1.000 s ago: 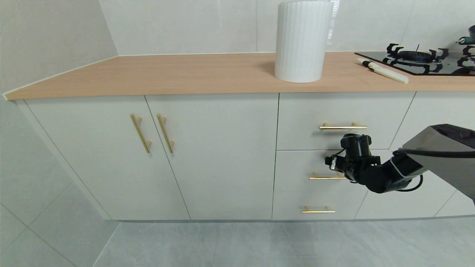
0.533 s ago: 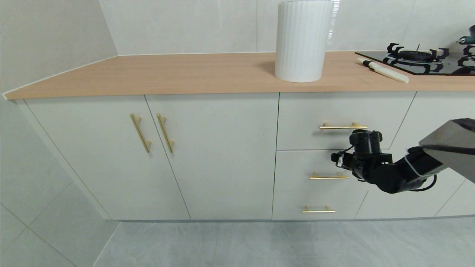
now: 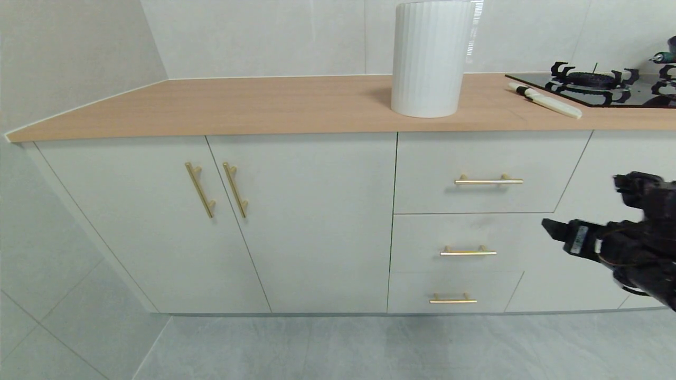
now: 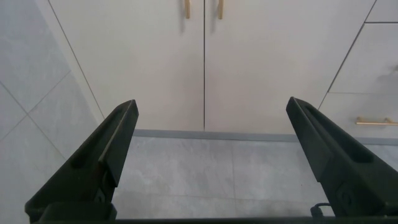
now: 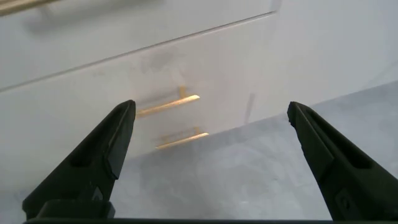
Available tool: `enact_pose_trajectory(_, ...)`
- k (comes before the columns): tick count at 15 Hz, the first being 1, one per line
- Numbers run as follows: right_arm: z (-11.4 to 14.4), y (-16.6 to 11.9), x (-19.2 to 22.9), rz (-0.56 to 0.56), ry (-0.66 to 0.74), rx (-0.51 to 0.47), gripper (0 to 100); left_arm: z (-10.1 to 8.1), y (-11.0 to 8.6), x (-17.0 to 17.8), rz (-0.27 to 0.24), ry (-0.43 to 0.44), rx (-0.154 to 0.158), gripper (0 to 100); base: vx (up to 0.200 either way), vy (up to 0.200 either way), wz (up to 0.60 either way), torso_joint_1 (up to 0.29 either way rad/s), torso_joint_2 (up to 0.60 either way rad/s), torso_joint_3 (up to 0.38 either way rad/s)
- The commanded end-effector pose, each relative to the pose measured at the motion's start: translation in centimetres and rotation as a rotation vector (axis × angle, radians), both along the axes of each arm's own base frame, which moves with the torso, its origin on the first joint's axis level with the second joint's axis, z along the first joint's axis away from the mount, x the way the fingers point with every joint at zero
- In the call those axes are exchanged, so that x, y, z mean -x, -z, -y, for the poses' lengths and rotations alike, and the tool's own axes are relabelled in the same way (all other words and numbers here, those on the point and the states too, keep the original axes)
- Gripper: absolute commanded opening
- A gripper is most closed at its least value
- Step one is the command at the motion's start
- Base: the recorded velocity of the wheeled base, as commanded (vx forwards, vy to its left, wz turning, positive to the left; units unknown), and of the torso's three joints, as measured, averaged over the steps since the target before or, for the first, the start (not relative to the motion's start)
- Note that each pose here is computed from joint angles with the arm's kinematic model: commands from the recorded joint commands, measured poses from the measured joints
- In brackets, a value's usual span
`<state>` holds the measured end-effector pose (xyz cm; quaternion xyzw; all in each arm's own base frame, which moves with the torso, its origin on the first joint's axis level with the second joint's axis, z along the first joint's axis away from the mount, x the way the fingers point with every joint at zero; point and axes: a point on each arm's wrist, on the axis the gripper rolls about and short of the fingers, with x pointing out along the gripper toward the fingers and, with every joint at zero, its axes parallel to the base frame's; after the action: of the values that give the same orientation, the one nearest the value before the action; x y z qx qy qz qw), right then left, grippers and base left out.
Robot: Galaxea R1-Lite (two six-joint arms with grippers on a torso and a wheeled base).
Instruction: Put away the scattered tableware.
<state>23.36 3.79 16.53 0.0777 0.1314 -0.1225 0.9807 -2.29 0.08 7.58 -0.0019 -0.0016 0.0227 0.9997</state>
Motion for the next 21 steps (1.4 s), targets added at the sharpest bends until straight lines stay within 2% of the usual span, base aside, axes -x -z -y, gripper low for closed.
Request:
enact_pose_trajectory(1,2.6,-1.9,12.1,0.221,0.044,0.078,100,0.0,0.0,0.0,0.0,-0.001,0.001,100,0.0,0.0,0.0,0.0,0.0,0.0)
enact_pose_trajectory(4,4.4,1.6,19.4,0.226,0.098,0.238,100,0.0,0.0,0.0,0.0,-0.001,0.001,100,0.0,0.0,0.0,0.0,0.0,0.0)
enact_pose_trajectory(8,4.9,3.9,24.2,0.25,0.117,0.291,100,0.0,0.0,0.0,0.0,-0.001,0.001,100,0.0,0.0,0.0,0.0,0.0,0.0)
enact_pose_trajectory(9,5.0,4.5,25.2,0.275,0.159,0.302,100,0.0,0.0,0.0,0.0,-0.001,0.001,100,0.0,0.0,0.0,0.0,0.0,0.0)
enact_pose_trajectory(13,4.9,6.8,26.5,0.283,0.234,0.322,100,0.0,0.0,0.0,0.0,-0.001,0.001,100,0.0,0.0,0.0,0.0,0.0,0.0)
enact_pose_trajectory(15,4.7,8.0,25.9,0.287,0.18,0.309,100,0.0,0.0,0.0,0.0,-0.001,0.001,100,0.0,0.0,0.0,0.0,0.0,0.0)
enact_pose_trajectory(16,4.4,8.2,25.8,0.305,0.039,0.214,100,0.0,0.0,0.0,0.0,-0.001,0.001,100,0.0,0.0,0.0,0.0,0.0,0.0)
enact_pose_trajectory(17,4.2,8.4,25.7,0.303,-0.048,0.161,100,0.0,0.0,0.0,0.0,-0.001,0.001,100,0.0,0.0,0.0,0.0,0.0,0.0)
enact_pose_trajectory(20,4.1,8.5,25.7,0.3,-0.115,0.148,100,0.0,0.0,0.0,0.0,-0.001,0.001,100,0.0,0.0,0.0,0.0,0.0,0.0)
enact_pose_trajectory(21,3.9,8.9,25.7,0.263,-0.184,0.141,100,0.0,0.0,0.0,0.0,-0.001,0.001,100,0.0,0.0,0.0,0.0,0.0,0.0)
